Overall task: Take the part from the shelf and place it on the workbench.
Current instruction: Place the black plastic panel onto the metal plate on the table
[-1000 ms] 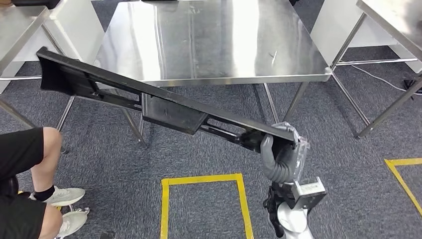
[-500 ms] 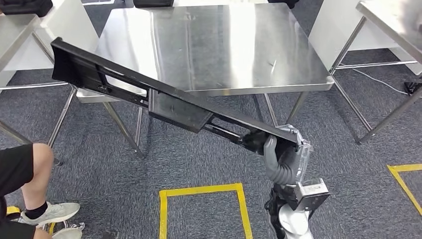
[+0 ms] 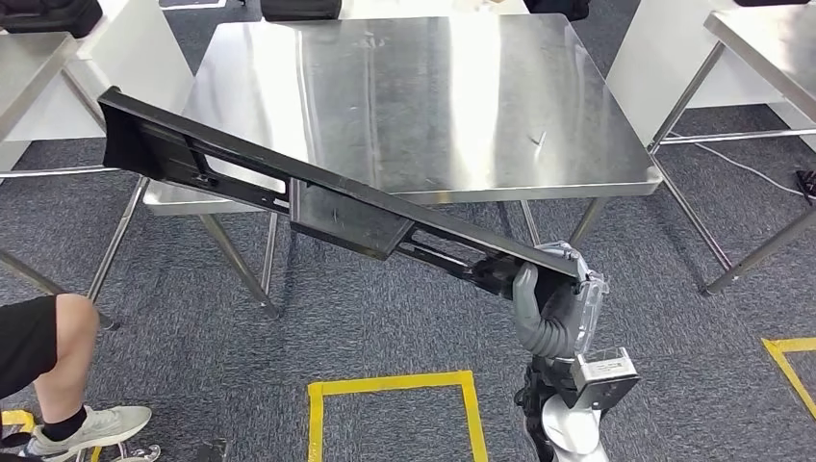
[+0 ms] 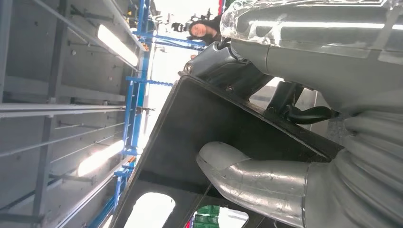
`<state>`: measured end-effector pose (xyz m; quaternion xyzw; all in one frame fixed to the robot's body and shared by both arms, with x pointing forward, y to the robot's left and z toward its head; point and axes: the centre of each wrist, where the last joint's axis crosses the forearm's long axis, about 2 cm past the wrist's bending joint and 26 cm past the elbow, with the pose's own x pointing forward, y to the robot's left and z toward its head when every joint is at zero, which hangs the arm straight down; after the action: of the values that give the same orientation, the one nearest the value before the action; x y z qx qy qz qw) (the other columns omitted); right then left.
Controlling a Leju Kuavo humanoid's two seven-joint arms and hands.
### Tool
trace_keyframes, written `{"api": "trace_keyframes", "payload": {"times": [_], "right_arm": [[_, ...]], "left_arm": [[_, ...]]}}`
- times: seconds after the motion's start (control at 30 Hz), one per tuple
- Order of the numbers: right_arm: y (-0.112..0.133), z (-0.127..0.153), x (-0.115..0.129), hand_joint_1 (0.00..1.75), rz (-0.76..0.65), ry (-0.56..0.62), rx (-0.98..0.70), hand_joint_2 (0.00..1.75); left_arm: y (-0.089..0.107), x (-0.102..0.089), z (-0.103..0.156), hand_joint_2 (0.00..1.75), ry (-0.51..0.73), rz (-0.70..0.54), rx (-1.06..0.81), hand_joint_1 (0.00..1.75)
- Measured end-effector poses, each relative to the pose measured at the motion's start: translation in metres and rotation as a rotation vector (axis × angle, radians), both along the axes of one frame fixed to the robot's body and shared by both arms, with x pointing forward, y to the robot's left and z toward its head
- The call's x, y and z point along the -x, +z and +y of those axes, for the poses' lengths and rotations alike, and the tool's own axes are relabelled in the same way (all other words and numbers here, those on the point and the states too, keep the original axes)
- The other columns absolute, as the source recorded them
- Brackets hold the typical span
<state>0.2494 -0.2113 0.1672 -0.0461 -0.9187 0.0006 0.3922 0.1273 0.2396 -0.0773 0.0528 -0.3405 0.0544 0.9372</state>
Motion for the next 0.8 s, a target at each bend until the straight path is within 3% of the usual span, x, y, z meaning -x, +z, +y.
{"api": "trace_keyframes", "payload": {"times": [0.8], "right_arm": [[-0.008,-0.011,-0.011,1.75,0.003,0.025,0.001,1.75]], "left_arm": [[-0.006,0.010,-0.018,1.75,0.077,0.011,0.061,0.00]]}}
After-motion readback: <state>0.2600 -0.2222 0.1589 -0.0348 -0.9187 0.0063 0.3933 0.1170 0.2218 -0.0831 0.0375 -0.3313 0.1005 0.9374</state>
